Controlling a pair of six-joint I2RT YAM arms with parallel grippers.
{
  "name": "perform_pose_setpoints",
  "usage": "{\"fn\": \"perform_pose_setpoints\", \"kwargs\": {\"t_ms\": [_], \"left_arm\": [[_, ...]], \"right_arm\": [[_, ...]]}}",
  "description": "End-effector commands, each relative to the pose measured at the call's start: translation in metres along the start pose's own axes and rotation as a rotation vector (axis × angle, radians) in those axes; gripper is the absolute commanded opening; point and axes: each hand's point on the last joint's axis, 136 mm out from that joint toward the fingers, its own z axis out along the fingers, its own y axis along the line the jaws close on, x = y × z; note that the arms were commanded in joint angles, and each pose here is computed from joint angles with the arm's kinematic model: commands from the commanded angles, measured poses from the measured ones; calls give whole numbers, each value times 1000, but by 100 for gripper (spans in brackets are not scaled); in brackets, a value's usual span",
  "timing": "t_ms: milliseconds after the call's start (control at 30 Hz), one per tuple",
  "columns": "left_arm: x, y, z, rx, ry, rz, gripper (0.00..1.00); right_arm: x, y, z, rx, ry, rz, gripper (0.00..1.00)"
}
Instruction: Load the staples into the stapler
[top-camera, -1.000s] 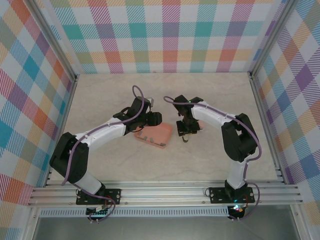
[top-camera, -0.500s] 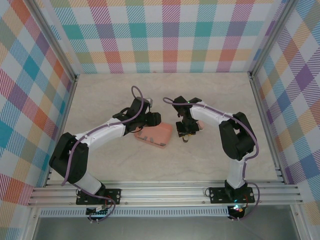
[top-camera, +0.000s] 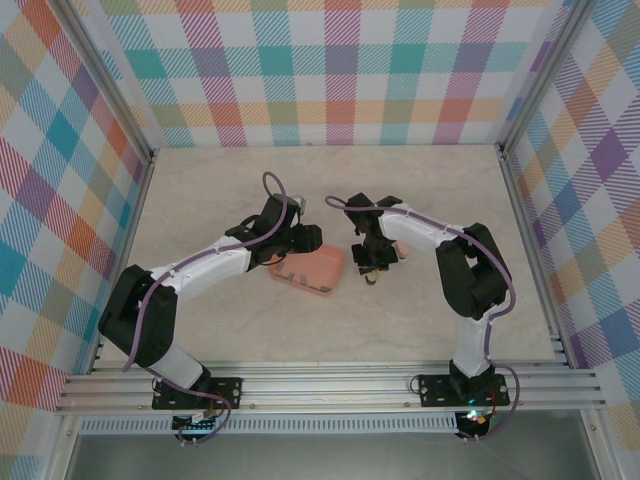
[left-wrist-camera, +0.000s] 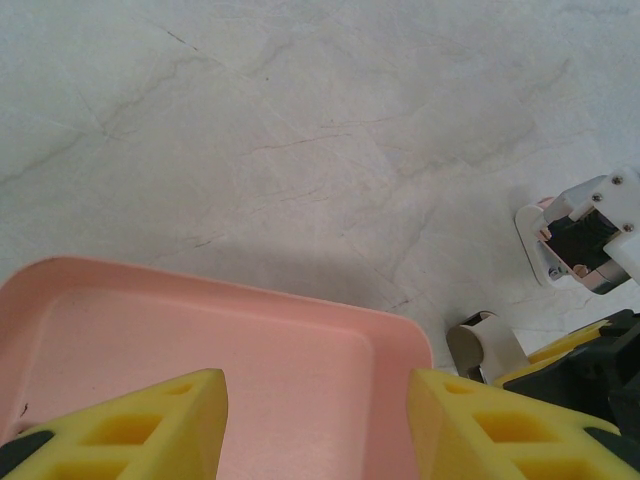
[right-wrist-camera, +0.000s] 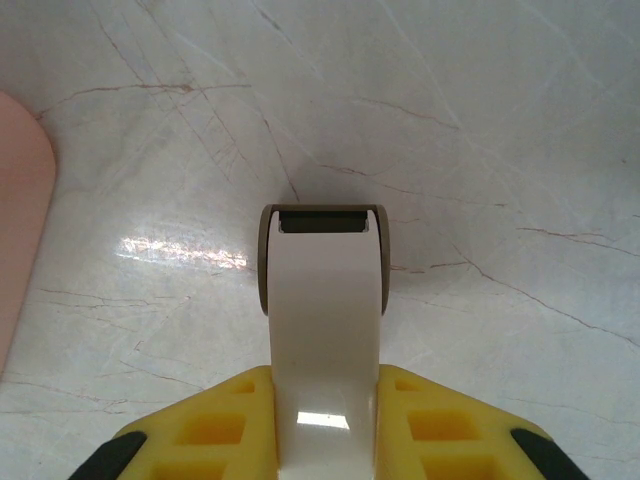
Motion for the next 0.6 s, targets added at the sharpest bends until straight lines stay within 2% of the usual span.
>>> {"fn": "perform_pose_setpoints", "kwargs": {"t_ms": [0,300,567], "left_arm": [[-11,1,-4,-2,-30,-5,50],[-14,-1,-5,-5,-31,7,50],[-15,-1,-5,-7,-30,8,50]], "right_arm": [[-7,-7,-15,15,-32,6,20],[-32,-32,-30,14,-82,40,20],[-51,-50,-28,9,-87,67,20]]}}
